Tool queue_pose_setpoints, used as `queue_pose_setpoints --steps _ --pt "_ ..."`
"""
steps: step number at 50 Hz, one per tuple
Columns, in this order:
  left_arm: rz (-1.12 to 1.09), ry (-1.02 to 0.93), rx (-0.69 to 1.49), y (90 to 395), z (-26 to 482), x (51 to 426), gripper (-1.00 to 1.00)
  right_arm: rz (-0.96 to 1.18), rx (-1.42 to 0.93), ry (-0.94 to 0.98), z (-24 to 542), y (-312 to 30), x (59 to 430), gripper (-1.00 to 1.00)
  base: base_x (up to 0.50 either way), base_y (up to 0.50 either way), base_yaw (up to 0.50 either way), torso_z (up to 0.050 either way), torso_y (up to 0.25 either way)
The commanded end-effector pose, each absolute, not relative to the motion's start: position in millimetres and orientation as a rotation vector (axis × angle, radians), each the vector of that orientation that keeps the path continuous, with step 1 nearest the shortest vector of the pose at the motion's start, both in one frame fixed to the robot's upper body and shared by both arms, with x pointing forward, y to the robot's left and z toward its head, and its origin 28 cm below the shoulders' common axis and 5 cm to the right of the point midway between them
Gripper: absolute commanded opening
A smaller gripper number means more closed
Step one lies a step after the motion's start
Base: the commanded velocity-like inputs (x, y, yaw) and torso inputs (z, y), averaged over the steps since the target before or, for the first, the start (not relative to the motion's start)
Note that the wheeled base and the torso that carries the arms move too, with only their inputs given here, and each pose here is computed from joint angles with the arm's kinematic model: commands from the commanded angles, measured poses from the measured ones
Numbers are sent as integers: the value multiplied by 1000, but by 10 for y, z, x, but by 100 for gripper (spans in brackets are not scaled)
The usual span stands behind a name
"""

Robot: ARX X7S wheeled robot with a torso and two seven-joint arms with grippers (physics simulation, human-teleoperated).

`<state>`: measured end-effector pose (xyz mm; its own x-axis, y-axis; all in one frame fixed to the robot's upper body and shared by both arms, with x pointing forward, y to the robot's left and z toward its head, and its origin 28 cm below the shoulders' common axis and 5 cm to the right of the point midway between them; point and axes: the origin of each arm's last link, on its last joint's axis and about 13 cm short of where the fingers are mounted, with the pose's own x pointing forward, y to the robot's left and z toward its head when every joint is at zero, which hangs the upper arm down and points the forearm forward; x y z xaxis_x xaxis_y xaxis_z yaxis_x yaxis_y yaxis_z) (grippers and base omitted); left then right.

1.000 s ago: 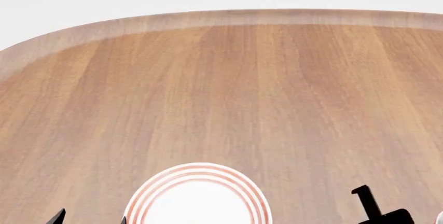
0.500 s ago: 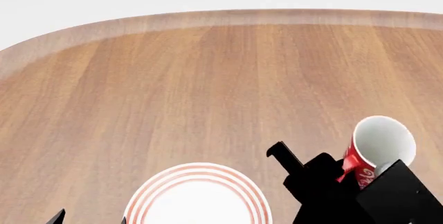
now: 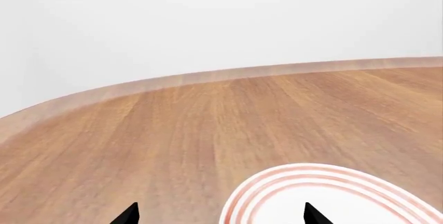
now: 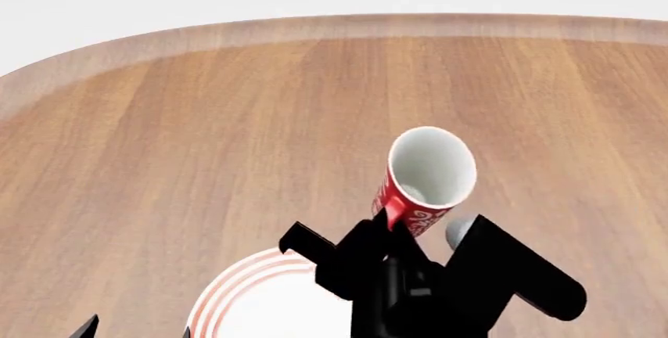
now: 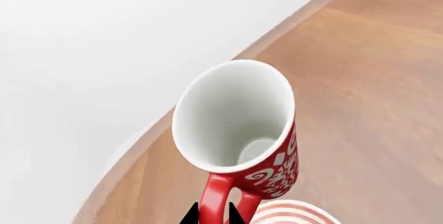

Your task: Put the red mug on the left plate.

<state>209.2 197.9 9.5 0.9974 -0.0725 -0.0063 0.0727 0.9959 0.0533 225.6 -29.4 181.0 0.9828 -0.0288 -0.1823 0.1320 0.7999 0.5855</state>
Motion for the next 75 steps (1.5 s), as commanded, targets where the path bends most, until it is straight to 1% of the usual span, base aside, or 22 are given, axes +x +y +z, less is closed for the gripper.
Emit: queue_pose_setpoints --steps 1,6,11,12,16,29,43,61,75 --pt "-74 5 52 1979 101 2089 100 97 599 199 1712 -213 2239 -100 0 0 0 0 0" --pt "-73 5 52 1982 96 2096 100 150 566 267 1561 -192 2271 -100 0 0 0 0 0" --pt "-73 4 52 1980 103 2092 100 168 498 290 1414 -187 2321 -100 0 0 0 0 0" --pt "-73 4 51 1980 105 2092 100 163 451 292 1346 -188 2343 -100 0 0 0 0 0" --pt "-73 5 52 1981 100 2099 100 190 430 315 1221 -190 2371 -100 0 0 0 0 0" --pt "-73 3 55 1977 101 2090 100 222 243 325 923 -237 2468 -100 0 0 0 0 1" --pt "-72 3 57 1976 97 2093 100 257 239 386 655 -290 2564 -100 0 0 0 0 0" --pt "-74 4 55 1976 95 2095 100 302 193 408 493 -300 2597 -100 0 0 0 0 1" --pt "-74 4 53 1977 98 2099 100 367 144 392 469 -274 2620 -100 0 0 0 0 0"
